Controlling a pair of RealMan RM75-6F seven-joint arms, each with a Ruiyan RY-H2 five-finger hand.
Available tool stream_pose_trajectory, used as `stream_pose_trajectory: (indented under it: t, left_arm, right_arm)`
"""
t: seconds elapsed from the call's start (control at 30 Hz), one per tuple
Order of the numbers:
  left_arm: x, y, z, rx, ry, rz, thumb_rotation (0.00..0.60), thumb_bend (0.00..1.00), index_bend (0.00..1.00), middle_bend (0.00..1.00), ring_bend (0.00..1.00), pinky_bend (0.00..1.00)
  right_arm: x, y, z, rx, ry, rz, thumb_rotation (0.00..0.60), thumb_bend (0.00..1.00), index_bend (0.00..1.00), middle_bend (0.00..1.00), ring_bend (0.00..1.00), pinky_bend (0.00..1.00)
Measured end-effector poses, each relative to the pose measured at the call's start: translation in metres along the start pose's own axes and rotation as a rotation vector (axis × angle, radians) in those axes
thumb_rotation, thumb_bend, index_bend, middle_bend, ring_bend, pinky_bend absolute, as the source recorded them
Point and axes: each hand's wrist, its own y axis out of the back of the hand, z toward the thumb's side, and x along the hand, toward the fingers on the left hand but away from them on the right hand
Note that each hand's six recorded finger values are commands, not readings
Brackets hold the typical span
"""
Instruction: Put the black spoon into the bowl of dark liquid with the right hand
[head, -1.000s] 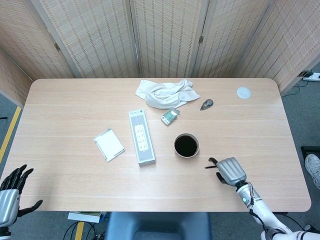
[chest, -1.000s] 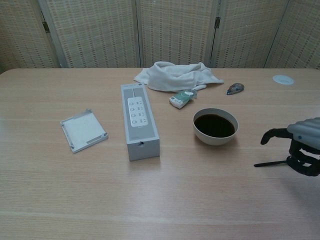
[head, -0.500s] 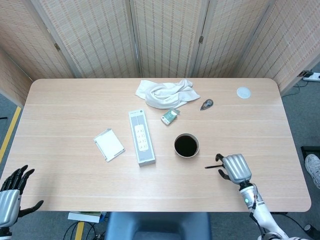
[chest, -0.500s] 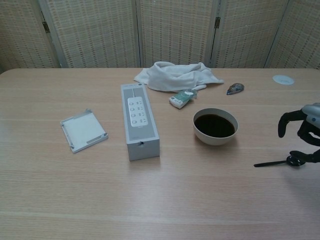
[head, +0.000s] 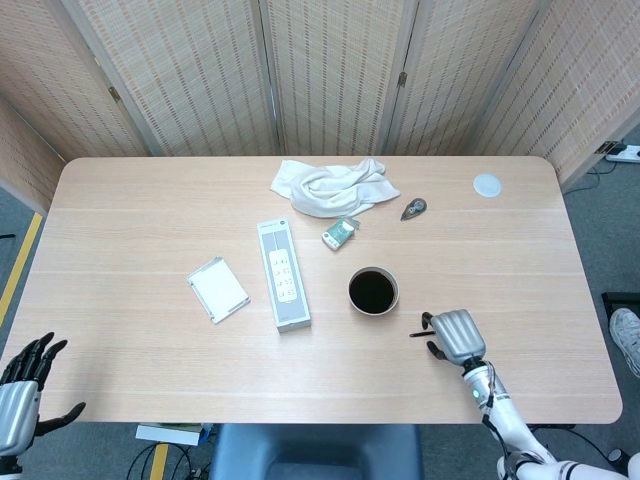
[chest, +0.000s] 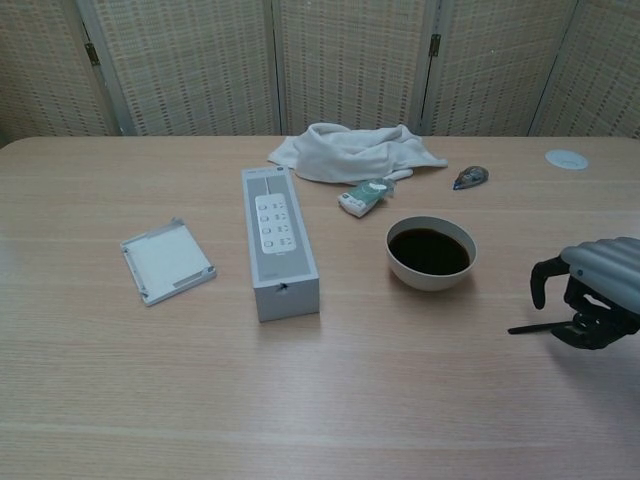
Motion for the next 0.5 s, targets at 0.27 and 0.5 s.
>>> stream_pose_trajectory:
  t: [0.27,0.5]
  left_arm:
    - [0.001,-0.001,0.000,0.000,0.000,-0.003,0.600,0.17,0.15,0.07,0.09,0.16]
    - [0.000,-0.002,-0.002,0.001,0.008,-0.005,0.600,0.17,0.15,0.07,0.09,0.16]
  right_arm:
    - [-0.008,-0.006,0.003,0.025,0.005,0.038,0.600,0.29,0.48,0.92,1.00,1.00]
    - [-0.014,-0.007,0.002,0.082,0.011,0.072,0.600,0.29,0.48,0.92,1.00,1.00]
